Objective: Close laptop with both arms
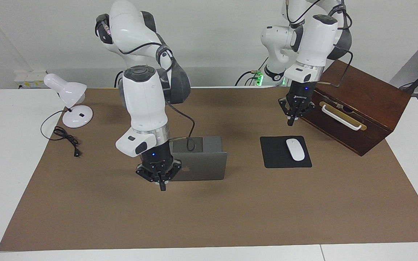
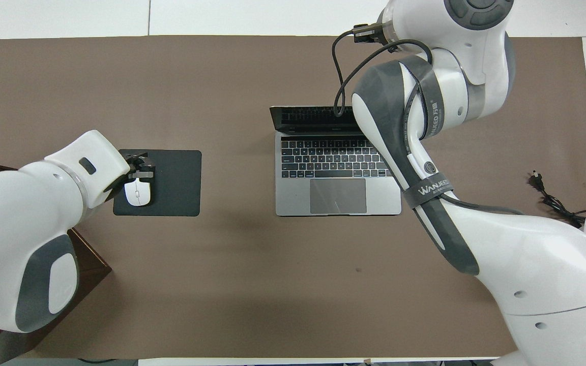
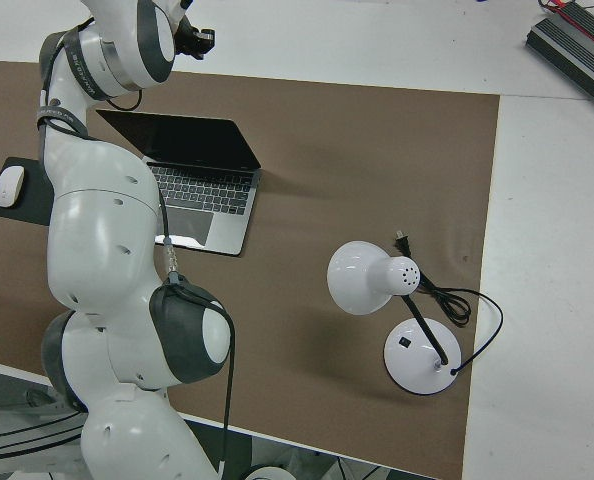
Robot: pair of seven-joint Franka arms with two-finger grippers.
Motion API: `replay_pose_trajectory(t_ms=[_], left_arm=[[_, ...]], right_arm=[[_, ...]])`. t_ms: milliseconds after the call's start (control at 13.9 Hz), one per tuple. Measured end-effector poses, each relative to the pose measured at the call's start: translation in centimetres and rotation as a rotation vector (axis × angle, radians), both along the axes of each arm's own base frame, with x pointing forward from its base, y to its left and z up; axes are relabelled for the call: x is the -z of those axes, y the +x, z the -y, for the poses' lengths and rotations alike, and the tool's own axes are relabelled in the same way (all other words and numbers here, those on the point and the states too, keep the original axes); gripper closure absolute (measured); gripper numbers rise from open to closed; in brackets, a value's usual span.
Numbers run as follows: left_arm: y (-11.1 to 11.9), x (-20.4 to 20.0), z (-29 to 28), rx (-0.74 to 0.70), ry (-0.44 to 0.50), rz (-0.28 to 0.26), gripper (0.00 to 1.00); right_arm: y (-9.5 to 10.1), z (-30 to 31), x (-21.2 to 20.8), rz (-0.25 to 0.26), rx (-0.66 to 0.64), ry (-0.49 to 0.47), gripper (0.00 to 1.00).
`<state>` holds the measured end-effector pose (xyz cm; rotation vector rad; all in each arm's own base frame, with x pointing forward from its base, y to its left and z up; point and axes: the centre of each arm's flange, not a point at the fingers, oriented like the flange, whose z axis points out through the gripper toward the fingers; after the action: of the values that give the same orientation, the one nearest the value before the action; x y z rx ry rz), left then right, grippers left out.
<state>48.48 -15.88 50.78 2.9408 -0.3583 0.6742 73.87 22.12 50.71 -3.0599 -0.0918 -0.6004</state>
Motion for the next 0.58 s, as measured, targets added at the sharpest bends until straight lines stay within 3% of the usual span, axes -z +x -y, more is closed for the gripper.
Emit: replay_pose_trajectory(t_ms=[577], left_arm=[[-5.6,6.9,4.8,0.126,-0.044,0.133,0.99]], right_arm=[[-1.0,-0.3,1.3,-0.131,0.009,0.025,0.99]])
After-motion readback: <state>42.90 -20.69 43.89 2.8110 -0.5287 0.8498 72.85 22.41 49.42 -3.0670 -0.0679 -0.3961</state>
